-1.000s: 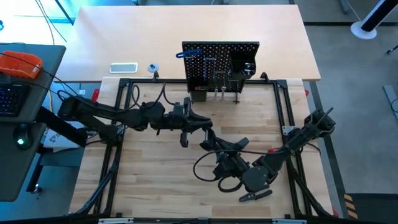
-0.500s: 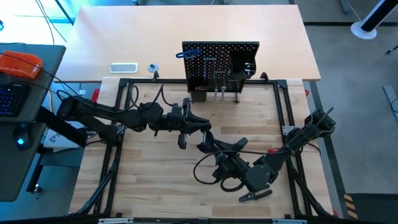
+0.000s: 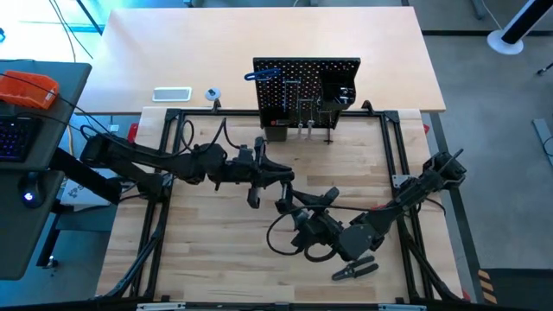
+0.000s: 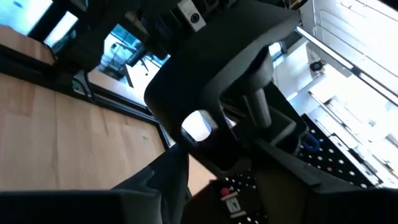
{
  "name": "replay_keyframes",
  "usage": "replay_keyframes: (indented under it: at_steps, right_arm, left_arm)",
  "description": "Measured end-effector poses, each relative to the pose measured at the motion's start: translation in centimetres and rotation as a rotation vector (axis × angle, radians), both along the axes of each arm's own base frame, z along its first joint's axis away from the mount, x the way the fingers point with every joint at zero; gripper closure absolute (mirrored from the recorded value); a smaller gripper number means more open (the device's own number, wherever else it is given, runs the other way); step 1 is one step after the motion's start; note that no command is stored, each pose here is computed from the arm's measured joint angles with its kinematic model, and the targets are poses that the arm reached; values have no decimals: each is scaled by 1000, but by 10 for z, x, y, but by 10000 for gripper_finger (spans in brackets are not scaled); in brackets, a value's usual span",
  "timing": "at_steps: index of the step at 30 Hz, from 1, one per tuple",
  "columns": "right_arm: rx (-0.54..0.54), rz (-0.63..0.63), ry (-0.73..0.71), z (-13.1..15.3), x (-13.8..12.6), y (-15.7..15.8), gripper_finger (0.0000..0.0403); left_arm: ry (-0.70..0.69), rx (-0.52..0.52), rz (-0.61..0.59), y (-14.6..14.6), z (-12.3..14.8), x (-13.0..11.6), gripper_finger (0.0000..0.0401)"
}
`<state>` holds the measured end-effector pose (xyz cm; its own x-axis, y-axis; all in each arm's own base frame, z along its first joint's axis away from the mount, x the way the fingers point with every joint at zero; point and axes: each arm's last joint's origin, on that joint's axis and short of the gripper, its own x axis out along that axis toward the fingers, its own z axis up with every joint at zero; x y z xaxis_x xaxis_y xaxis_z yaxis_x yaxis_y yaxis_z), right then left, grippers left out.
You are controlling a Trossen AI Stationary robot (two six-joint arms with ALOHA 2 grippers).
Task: Hang tools onto peg board
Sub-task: Hang the c-clamp on the pegboard
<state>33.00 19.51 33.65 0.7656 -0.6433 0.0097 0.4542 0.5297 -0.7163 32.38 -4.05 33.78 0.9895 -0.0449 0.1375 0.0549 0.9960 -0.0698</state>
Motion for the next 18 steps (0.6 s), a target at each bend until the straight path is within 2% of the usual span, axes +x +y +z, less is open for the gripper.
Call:
replay_keyframes:
  at_steps: [11,18]
  right_arm:
    - [3,59,-19,3,5,-5,236]
    - [-2,71,-23,3,7,-7,266]
  left_arm:
    - [-11,3,13,-4,1,-1,376]
    - [-5,1,13,-3,1,-1,376]
